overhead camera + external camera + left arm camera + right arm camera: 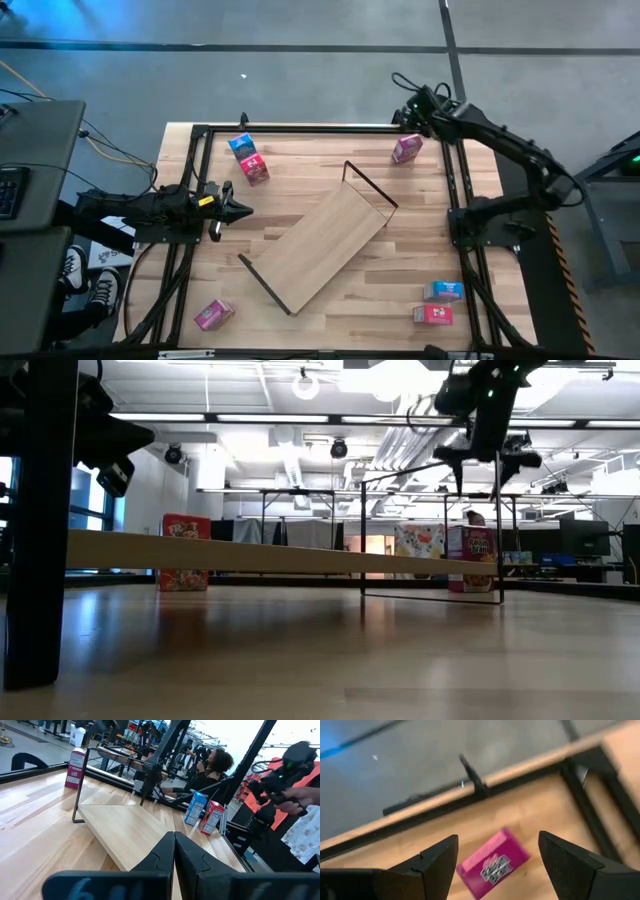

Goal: Stack cereal on shelf
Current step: Put the top purple cereal box on the shelf

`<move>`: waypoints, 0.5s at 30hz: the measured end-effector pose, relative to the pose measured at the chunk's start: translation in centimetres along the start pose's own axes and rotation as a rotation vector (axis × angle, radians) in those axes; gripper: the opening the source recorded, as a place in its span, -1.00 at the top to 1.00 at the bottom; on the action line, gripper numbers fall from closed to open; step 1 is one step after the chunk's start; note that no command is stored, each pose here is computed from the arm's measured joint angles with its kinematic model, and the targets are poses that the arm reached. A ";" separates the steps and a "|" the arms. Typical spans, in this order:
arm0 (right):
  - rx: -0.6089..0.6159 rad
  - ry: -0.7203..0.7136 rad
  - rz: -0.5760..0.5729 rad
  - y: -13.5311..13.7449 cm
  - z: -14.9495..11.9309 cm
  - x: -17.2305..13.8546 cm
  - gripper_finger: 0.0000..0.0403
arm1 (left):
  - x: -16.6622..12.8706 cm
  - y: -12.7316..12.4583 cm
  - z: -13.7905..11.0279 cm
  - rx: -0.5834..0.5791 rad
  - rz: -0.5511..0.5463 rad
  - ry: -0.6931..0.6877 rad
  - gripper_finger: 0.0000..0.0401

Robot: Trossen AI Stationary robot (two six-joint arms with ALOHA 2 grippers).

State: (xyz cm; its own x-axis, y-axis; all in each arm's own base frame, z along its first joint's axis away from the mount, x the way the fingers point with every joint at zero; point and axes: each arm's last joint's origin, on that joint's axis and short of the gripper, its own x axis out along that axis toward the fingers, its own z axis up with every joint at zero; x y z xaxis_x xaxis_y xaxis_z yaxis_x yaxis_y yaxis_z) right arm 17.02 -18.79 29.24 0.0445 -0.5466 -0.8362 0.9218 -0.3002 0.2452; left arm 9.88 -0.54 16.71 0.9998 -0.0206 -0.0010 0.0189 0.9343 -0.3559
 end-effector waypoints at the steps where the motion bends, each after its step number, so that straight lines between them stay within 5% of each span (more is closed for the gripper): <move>1: 0.022 0.032 -0.001 0.1 0.0 0.5 -0.33 | 0.0 0.0 0.0 0.000 0.000 0.000 0.98; 15: 0.249 0.050 -0.090 0.8 -1.0 2.3 -0.33 | 0.0 0.0 0.0 0.000 0.000 0.000 0.98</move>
State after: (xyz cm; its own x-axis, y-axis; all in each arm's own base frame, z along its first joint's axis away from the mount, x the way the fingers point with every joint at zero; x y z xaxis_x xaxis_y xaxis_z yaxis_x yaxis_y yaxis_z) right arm 18.24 -19.55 26.99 -0.0088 -0.4714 -0.8819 0.8000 -0.5324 0.2766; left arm 9.88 -0.54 16.72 0.9998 -0.0202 -0.0006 0.0187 0.9344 -0.3557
